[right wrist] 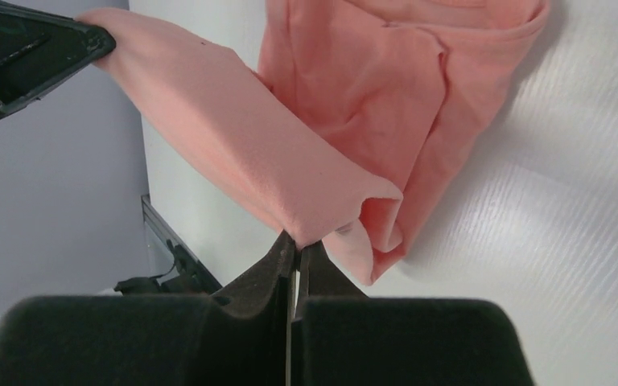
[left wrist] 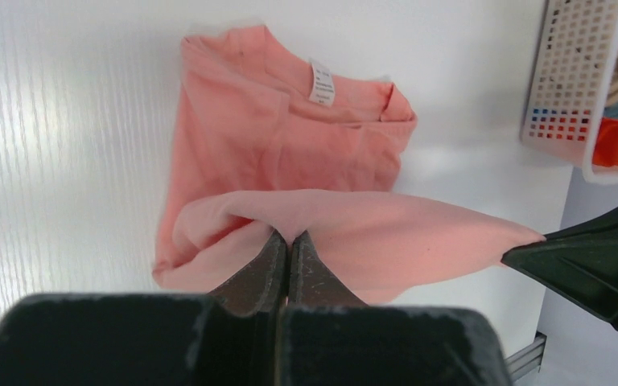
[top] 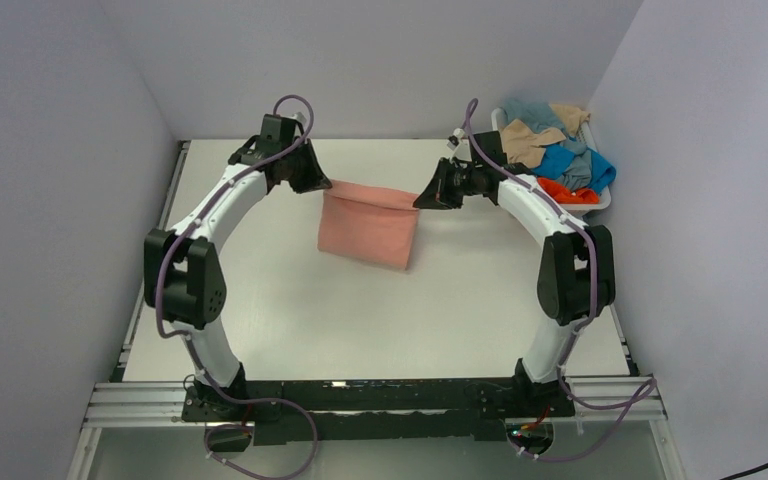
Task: Fold and stack the t-shirts
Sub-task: Fold the long partially folded tshirt into a neat square
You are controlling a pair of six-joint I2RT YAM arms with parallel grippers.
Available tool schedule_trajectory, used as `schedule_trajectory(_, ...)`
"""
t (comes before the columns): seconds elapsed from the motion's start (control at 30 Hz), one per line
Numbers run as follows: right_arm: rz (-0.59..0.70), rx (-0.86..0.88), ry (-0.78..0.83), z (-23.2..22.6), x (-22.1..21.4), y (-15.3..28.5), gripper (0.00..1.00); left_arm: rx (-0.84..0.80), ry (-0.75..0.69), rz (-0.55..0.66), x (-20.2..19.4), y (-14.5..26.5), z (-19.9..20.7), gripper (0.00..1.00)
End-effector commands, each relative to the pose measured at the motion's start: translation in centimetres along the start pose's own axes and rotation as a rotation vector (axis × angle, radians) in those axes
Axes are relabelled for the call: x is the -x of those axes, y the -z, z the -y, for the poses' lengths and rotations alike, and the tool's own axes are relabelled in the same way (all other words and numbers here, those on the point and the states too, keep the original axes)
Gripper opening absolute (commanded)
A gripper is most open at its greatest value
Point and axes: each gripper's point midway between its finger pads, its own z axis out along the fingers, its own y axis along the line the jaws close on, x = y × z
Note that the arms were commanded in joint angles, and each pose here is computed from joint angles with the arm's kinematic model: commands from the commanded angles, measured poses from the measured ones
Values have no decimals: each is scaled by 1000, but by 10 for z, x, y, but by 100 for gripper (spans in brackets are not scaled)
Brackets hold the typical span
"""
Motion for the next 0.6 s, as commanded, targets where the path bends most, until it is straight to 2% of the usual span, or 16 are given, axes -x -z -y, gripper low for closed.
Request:
schedule_trajectory(0.0,42,11,4,10,30,-5,0,36,-40,47,28,-20,-11,0)
schedule_trajectory(0.2,35,-12,-21,46,45,-34,0,100,-28,34,25,-54,-34,0)
schedule_trajectory(0.3,58,-25,-31,62,58,-47,0,84,-21,19,27,-68,-32,0)
schedule_trajectory(0.33,69,-19,-20,64,63,-52,4,82,-16,13,27,-73,-33,0)
schedule_trajectory(0.37,72,-20,-18,69,68,-56,10,80,-8,17,32,-75,-30,6)
schedule_trajectory(0.4,63,-16,-9,74,72,-60,16,84,-4,14,35,-78,-30,19)
schedule_trajectory(0.43,59,-21,4,77,80,-62,27,94,0,3,36,-81,-32,37)
schedule_trajectory(0.47,45,-43,12,84,84,-64,46,92,-2,8,41,-80,-29,50)
schedule_trajectory(0.5,43,-54,35,85,90,-63,80,87,-6,14,45,-78,-26,67)
schedule_trajectory(0.53,39,-65,53,84,93,-61,97,77,-12,31,50,-73,-22,91)
schedule_trajectory(0.57,41,-76,65,82,95,-58,99,62,-17,45,55,-68,-16,98)
